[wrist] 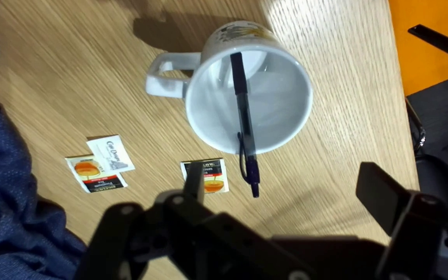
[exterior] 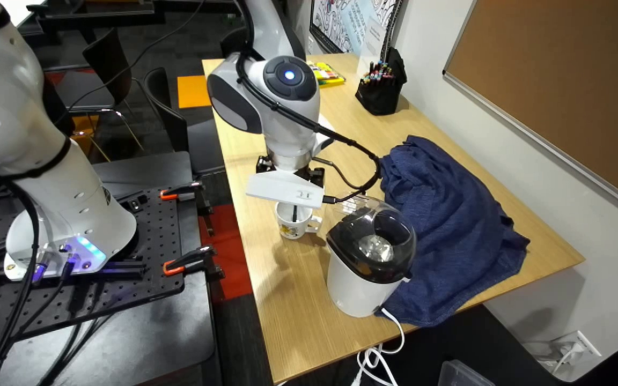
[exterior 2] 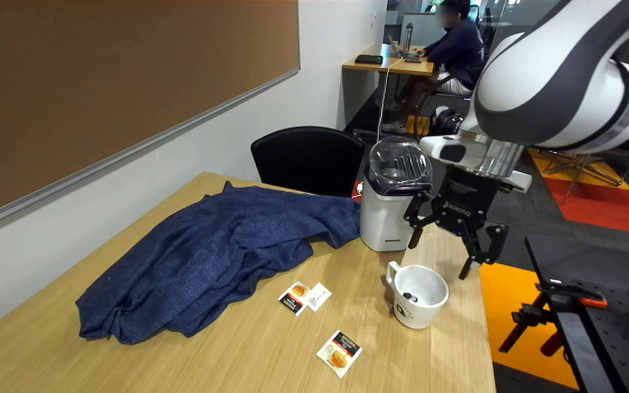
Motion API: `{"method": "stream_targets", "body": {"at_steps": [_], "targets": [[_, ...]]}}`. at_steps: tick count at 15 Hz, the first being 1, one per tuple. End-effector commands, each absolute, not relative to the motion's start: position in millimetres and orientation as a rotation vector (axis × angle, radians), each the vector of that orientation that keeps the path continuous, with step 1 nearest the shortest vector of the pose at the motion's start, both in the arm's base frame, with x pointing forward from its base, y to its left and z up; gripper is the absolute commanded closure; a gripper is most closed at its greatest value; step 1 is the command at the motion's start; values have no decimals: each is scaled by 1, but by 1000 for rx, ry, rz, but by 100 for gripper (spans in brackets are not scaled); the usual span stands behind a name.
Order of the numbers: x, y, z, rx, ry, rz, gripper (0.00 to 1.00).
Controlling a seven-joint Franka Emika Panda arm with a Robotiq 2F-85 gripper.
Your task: Pick up the pen from the cup and place it on the table
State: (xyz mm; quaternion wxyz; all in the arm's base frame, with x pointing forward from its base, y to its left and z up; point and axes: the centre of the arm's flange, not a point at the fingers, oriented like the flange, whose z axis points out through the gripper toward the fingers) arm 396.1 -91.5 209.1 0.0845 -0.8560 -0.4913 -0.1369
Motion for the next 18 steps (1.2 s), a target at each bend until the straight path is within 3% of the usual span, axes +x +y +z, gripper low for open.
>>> {"method": "stream_targets", "body": {"at_steps": [1, 17, 18], "targets": [[421, -91, 176, -2582, -1460, -399, 0], [415, -88, 182, -2564, -1454, -368, 0], [414, -88, 182, -2565, -1453, -368, 7]]}}
